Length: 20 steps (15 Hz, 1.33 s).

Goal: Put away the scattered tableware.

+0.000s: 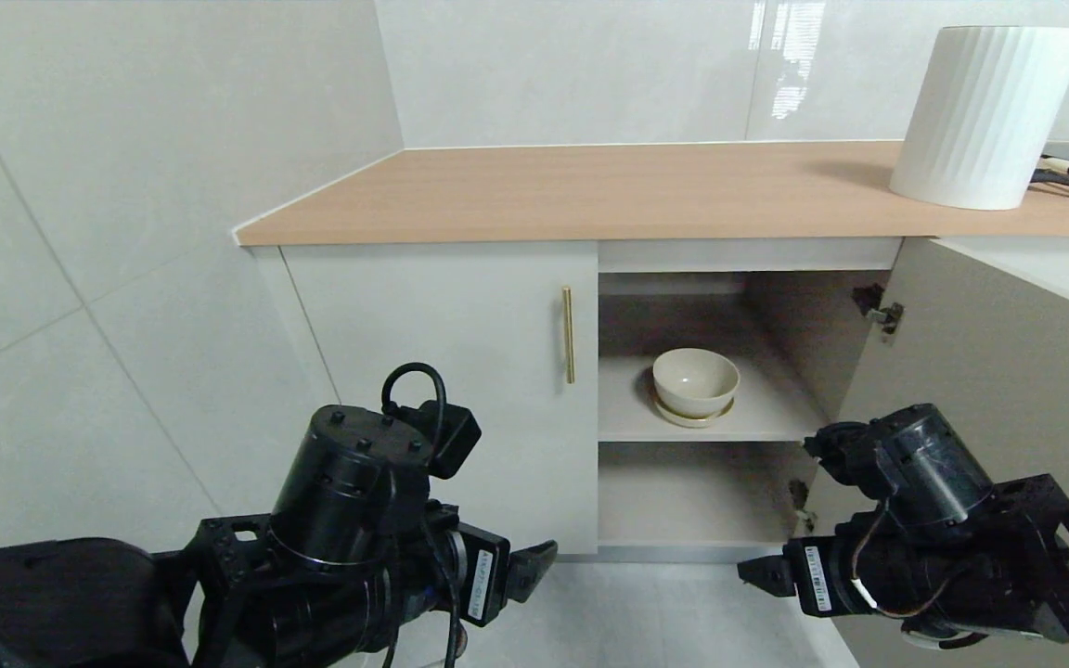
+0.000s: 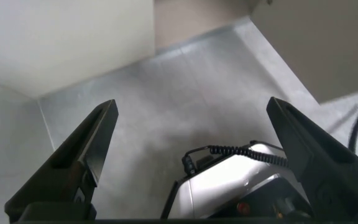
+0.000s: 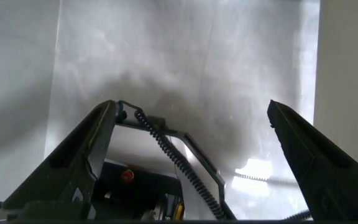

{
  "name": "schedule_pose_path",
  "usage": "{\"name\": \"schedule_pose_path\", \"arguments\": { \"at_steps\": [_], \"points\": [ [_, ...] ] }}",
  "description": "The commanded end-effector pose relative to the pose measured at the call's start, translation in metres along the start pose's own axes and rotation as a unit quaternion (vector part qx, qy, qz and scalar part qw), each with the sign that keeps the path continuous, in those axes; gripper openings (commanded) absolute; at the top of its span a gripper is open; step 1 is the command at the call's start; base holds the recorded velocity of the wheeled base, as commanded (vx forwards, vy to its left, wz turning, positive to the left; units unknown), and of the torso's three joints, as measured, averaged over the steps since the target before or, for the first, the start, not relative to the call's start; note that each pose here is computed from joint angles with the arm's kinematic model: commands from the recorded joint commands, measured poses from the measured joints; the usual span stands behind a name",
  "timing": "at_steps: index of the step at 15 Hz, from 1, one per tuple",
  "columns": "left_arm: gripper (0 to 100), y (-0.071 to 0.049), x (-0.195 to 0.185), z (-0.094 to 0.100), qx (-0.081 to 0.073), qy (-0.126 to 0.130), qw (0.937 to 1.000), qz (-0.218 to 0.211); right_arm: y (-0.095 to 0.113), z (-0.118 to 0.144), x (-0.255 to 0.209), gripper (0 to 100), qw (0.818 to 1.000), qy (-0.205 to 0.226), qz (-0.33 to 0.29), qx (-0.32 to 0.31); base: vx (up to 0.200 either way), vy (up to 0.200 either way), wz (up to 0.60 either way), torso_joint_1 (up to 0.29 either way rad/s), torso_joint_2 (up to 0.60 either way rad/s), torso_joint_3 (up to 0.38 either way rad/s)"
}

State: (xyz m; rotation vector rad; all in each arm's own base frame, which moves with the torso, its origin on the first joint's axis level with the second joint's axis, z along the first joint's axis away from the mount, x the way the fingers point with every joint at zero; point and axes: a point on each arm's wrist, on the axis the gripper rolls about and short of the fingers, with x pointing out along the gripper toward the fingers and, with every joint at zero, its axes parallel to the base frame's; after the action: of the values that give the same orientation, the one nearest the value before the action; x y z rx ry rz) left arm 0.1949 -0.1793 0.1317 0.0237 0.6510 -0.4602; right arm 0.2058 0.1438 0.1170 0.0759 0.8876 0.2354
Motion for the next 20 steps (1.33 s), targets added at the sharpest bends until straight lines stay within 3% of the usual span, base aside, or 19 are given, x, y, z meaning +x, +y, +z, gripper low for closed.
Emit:
{"name": "schedule_pose_path", "arguments": {
  "at_steps": [1, 9, 20],
  "points": [
    [100, 0.0001, 0.0007, -0.0004, 0.0, 0.001, 1.0, 0.001, -0.0003, -0.0018, 0.0009, 100, 1.0, 0.004, -0.002, -0.002, -0.2, 0.0, 0.0, 0.002, 0.0, 0.007],
    [100, 0.0002, 0.0003, -0.0006, 0.0, 0.001, 1.0, 0.001, 0.0029, -0.0045, 0.0024, 100, 1.0, 0.009, 0.0, -0.008, -0.2, 0.0, 0.0, 0.004, 0.0, 0.003],
    [100, 0.0012, 0.0024, -0.0033, 0.005, 0.006, 0.9999, 0.008, 0.0004, -0.0073, -0.0006, 100, 1.0, 0.013, -0.006, -0.024, 0.0, -0.018, 0.0, 0.0, 0.0, 0.001]
  ]
}}
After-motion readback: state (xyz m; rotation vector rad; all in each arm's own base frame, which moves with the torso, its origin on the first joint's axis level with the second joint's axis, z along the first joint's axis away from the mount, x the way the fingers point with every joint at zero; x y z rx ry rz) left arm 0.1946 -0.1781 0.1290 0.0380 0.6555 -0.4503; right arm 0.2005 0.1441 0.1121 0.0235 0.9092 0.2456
